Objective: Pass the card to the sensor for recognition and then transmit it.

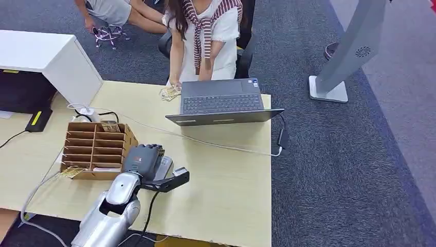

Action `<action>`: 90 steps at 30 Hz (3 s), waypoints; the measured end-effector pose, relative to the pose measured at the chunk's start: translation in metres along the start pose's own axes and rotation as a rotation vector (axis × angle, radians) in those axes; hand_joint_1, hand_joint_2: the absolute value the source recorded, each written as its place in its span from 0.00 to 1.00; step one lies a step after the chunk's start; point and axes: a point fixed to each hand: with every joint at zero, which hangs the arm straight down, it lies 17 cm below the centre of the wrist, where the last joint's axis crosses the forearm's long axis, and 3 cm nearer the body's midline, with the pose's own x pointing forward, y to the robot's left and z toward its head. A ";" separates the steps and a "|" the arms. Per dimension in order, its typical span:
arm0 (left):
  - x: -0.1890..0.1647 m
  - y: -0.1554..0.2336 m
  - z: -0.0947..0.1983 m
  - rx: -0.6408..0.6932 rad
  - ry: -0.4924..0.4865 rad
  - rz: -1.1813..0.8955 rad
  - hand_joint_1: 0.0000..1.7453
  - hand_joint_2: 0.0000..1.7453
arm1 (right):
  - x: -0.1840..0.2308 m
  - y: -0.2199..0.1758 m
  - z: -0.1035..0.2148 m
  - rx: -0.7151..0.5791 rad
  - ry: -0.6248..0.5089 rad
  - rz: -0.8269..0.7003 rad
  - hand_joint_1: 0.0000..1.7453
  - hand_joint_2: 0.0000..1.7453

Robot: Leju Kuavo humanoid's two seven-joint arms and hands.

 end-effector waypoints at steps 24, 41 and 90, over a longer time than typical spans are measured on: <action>0.004 -0.008 -0.006 -0.030 -0.021 0.029 1.00 1.00 | 0.000 -0.001 0.000 0.001 0.003 -0.015 0.00 1.00; 0.009 0.184 -0.017 0.575 -0.066 0.038 1.00 1.00 | 0.003 -0.006 0.000 -0.045 -0.018 0.030 0.00 1.00; -0.151 0.288 -0.101 0.616 0.243 -0.148 0.00 1.00 | 0.004 0.001 0.000 0.012 -0.037 0.134 0.00 1.00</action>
